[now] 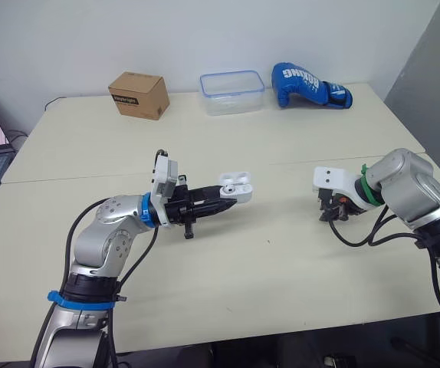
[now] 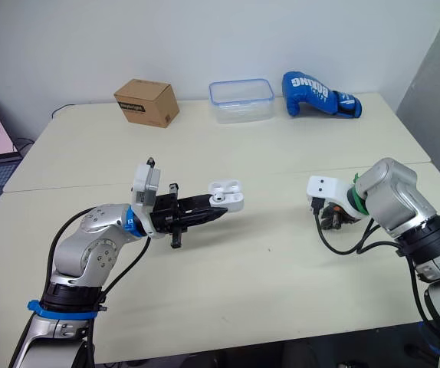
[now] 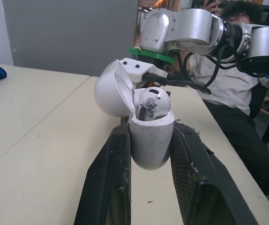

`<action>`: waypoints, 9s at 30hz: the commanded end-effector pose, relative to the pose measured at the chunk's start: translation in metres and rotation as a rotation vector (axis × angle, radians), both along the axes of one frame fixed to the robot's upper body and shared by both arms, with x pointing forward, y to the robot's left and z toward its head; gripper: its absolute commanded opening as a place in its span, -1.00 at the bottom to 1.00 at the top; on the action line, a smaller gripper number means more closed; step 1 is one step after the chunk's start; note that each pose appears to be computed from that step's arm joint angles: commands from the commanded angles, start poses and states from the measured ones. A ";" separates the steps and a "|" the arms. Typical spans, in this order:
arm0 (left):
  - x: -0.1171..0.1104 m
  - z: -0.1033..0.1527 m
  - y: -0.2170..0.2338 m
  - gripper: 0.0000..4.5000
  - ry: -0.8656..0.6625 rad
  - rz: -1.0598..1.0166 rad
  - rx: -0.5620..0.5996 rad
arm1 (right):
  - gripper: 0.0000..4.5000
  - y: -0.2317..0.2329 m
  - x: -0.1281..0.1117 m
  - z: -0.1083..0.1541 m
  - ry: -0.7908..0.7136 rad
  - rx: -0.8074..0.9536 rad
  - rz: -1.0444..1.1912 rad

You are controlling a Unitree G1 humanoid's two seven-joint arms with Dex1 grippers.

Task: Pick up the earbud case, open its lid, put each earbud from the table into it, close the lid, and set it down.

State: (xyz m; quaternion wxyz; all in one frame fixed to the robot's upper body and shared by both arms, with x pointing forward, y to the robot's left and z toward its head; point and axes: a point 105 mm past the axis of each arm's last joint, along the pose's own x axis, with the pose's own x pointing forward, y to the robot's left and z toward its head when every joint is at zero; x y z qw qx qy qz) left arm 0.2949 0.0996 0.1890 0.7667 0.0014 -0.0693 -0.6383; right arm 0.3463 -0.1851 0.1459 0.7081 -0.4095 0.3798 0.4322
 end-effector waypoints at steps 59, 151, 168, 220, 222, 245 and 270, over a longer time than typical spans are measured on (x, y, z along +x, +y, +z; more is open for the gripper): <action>-0.006 0.008 -0.006 -0.64 -0.049 -0.014 0.021 | 0.99 -0.011 -0.001 -0.008 -0.004 0.123 -0.232; -0.009 0.001 -0.009 -0.64 -0.045 -0.020 0.035 | -0.83 0.000 -0.050 -0.009 0.132 0.071 0.255; -0.013 -0.004 -0.005 -0.64 -0.045 -0.012 0.041 | -0.40 -0.006 -0.028 -0.026 0.095 -0.075 0.260; -0.014 -0.005 -0.010 -0.64 -0.042 -0.014 0.025 | -0.10 0.011 -0.046 -0.019 0.025 -0.262 0.216; -0.014 -0.005 -0.010 -0.64 -0.042 -0.015 0.025 | -0.10 0.012 -0.047 -0.020 0.029 -0.260 0.215; -0.014 -0.010 -0.007 -0.64 -0.036 -0.011 0.031 | -0.17 0.017 -0.041 -0.024 0.027 -0.250 0.162; -0.012 -0.007 -0.007 -0.64 -0.040 -0.007 0.033 | -0.83 0.018 -0.045 -0.021 0.038 -0.246 0.151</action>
